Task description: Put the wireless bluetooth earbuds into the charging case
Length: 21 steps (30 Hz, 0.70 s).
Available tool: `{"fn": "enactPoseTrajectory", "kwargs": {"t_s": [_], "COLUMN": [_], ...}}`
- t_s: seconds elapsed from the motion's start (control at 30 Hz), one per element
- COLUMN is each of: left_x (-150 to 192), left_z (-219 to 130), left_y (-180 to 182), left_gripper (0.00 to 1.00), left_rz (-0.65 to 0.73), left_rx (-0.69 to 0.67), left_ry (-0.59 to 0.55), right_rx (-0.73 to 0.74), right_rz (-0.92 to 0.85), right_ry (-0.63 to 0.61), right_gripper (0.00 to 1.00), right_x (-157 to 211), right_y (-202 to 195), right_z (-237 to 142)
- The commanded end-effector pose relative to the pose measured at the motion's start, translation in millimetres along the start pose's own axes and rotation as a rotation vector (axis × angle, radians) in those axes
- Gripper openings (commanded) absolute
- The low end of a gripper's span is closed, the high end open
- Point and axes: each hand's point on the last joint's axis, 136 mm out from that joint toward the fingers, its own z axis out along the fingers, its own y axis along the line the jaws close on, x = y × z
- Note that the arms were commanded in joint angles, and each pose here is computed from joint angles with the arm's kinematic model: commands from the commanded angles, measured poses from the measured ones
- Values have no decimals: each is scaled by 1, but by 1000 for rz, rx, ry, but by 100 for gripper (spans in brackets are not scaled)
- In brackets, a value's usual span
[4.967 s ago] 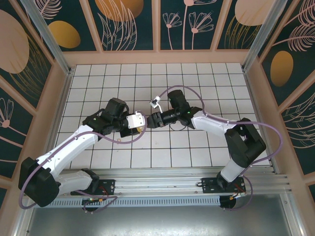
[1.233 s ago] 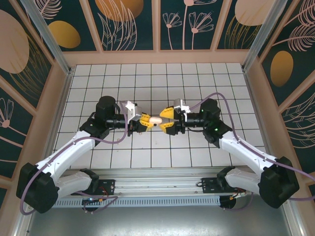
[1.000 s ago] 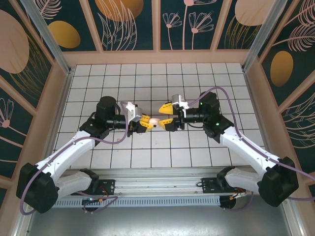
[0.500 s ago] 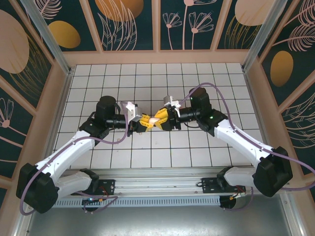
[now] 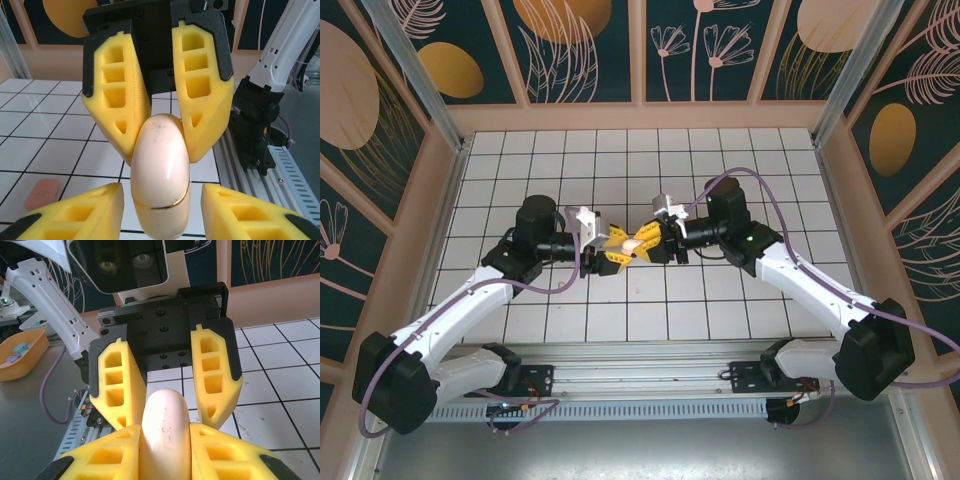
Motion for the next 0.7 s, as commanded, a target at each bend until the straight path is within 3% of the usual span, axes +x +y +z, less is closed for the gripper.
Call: {"fn": "enactPoseTrajectory", "kwargs": {"t_s": [0.0,0.3,0.67], "left_x": [-13,-15,-27], "left_z": [1,5,3], "left_y": [-5,-11,-17], "left_gripper": [47,41,44], "left_rz": [30,16,14], "left_rx": [32,68,96], "left_ry": [-33,-39,-76], "right_rx": [-35,-77,-102], "right_rz": [-75,-100,-105], "right_ry": [-53,-68,-57], "right_gripper": [25,25,24], "right_x": [-18,-19,-15], "right_y": [14,22,26], "right_z": [-4,-5,-5]}}
